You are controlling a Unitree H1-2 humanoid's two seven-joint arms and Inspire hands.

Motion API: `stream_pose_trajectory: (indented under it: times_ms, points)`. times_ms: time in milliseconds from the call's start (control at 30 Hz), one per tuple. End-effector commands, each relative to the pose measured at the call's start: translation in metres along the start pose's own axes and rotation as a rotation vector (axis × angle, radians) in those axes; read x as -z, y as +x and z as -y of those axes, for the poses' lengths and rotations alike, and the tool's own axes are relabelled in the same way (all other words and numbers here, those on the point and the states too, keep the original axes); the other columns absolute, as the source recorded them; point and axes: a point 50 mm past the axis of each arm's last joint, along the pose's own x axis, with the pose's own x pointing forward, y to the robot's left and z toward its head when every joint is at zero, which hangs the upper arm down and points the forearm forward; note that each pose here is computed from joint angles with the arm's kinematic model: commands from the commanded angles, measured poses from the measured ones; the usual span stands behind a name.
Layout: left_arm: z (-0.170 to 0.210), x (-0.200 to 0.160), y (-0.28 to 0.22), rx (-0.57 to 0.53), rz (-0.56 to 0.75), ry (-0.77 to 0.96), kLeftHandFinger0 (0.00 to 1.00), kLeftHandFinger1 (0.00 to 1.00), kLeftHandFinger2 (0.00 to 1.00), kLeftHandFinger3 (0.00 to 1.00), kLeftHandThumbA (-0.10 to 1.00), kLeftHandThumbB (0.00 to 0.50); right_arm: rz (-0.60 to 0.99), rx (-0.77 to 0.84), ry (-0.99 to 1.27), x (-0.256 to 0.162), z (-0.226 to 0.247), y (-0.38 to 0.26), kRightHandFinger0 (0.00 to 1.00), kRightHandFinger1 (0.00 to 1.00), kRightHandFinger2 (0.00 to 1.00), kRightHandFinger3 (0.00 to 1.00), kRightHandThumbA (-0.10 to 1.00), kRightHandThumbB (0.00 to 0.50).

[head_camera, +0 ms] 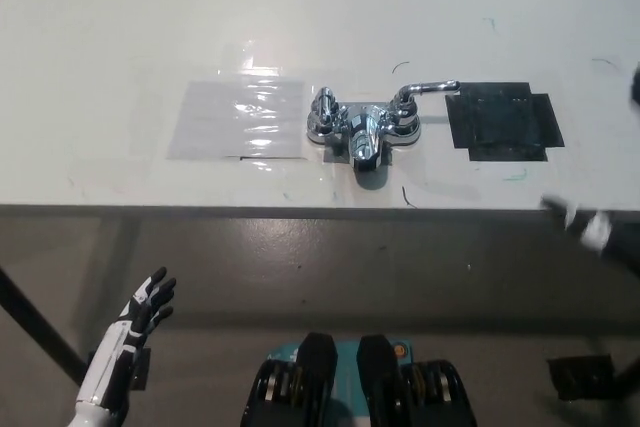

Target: The faucet is at the center of the desk and the robot turn off the faucet by turning the right faucet handle using the right hand

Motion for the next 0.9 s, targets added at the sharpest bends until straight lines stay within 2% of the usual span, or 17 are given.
stream_pose_trajectory:
  times_ms: [0, 67, 267, 300, 333, 467, 600, 733, 767, 800, 867]
  points:
    - [-0.004, -0.02, 0.007, 0.038, 0.125, 0.034, 1.0, 1.0, 1.0, 1.0, 1.0, 0.422, -0.045, -0.161, 0.107, -0.01, 0.031, 0.097, 1.0, 1.0, 1.0, 1.0, 1.0, 0.346]
    - [-0.004, -0.019, 0.006, 0.04, 0.129, 0.029, 1.0, 1.0, 1.0, 1.0, 1.0, 0.413, -0.1, -0.224, 0.169, 0.004, 0.033, 0.14, 1.0, 1.0, 1.0, 1.0, 1.0, 0.343]
    - [-0.003, -0.018, 0.007, 0.042, 0.126, 0.029, 1.0, 1.0, 1.0, 1.0, 1.0, 0.407, -0.252, -0.293, 0.257, 0.034, 0.025, 0.203, 1.0, 1.0, 1.0, 1.0, 1.0, 0.327]
    - [-0.003, -0.018, 0.007, 0.043, 0.126, 0.03, 1.0, 1.0, 1.0, 1.0, 1.0, 0.407, -0.27, -0.301, 0.257, 0.038, 0.024, 0.206, 1.0, 1.0, 1.0, 1.0, 1.0, 0.26]
    - [-0.002, -0.017, 0.006, 0.043, 0.126, 0.027, 1.0, 1.0, 1.0, 1.0, 1.0, 0.407, -0.311, -0.313, 0.266, 0.048, 0.02, 0.216, 1.0, 1.0, 1.0, 1.0, 1.0, 0.354]
    - [-0.001, -0.017, 0.005, 0.045, 0.126, 0.032, 1.0, 1.0, 1.0, 1.0, 1.0, 0.392, -0.435, -0.339, 0.249, 0.076, 0.004, 0.238, 1.0, 1.0, 1.0, 1.0, 1.0, 0.357]
    - [-0.001, -0.017, 0.005, 0.048, 0.12, 0.03, 1.0, 1.0, 1.0, 1.0, 1.0, 0.398, -0.536, -0.384, 0.21, 0.096, -0.009, 0.25, 1.0, 1.0, 1.0, 1.0, 1.0, 0.33]
    - [0.0, -0.019, 0.006, 0.058, 0.129, 0.03, 1.0, 1.0, 1.0, 1.0, 1.0, 0.396, -0.653, -0.397, 0.134, 0.112, -0.022, 0.254, 1.0, 1.0, 1.0, 1.0, 1.0, 0.384]
    - [0.001, -0.019, 0.006, 0.057, 0.127, 0.03, 1.0, 1.0, 1.0, 1.0, 1.0, 0.399, -0.666, -0.399, 0.127, 0.114, -0.023, 0.255, 1.0, 1.0, 1.0, 1.0, 1.0, 0.352]
    - [0.001, -0.019, 0.006, 0.057, 0.124, 0.028, 1.0, 1.0, 1.0, 1.0, 1.0, 0.402, -0.685, -0.403, 0.124, 0.117, -0.026, 0.254, 1.0, 1.0, 1.0, 1.0, 1.0, 0.406]
    - [0.002, -0.019, 0.005, 0.059, 0.119, 0.024, 1.0, 1.0, 1.0, 1.0, 1.0, 0.404, -0.715, -0.4, 0.124, 0.122, -0.033, 0.252, 1.0, 1.0, 1.0, 1.0, 1.0, 0.402]
